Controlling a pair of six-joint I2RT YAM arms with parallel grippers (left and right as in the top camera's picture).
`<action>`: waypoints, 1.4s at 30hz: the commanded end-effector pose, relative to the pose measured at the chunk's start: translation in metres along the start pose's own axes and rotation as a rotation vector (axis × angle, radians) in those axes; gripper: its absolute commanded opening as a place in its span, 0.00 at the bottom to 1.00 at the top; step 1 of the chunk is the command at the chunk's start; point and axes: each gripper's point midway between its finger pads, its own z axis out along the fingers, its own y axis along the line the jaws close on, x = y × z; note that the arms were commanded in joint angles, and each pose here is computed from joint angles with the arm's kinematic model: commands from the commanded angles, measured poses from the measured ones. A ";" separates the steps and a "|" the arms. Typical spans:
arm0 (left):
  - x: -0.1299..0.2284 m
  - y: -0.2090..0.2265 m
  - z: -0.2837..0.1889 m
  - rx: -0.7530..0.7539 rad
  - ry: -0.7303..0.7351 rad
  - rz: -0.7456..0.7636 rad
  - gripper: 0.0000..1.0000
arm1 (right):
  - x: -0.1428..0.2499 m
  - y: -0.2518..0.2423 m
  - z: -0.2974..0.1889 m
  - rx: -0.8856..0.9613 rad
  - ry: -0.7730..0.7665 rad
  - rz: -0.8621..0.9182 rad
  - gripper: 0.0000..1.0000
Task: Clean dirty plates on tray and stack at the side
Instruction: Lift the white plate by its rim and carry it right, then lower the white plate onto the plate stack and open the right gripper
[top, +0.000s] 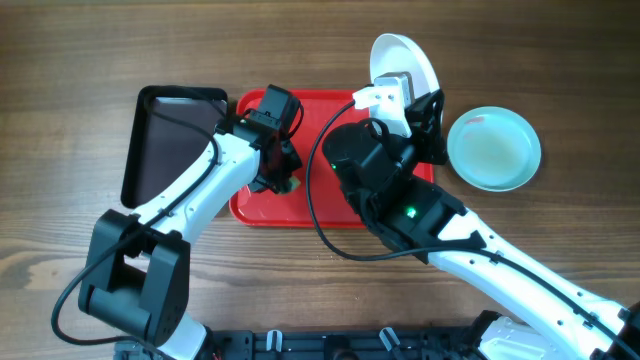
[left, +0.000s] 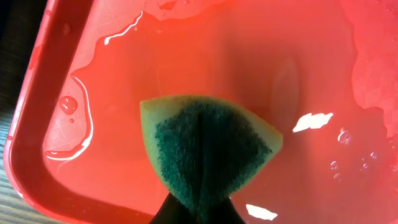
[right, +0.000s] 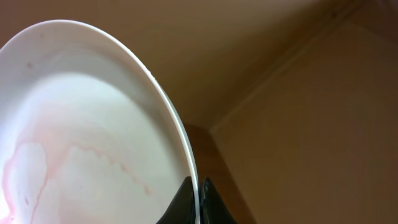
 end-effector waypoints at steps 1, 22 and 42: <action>0.000 -0.003 0.001 0.007 0.006 0.019 0.04 | -0.002 -0.011 -0.002 0.038 0.003 -0.015 0.04; 0.000 -0.003 0.001 0.007 0.006 0.018 0.04 | 0.079 0.093 0.002 -0.578 0.396 0.348 0.04; 0.000 -0.004 0.001 0.008 0.004 0.019 0.04 | 0.255 -0.002 0.142 -0.417 1.018 0.932 0.04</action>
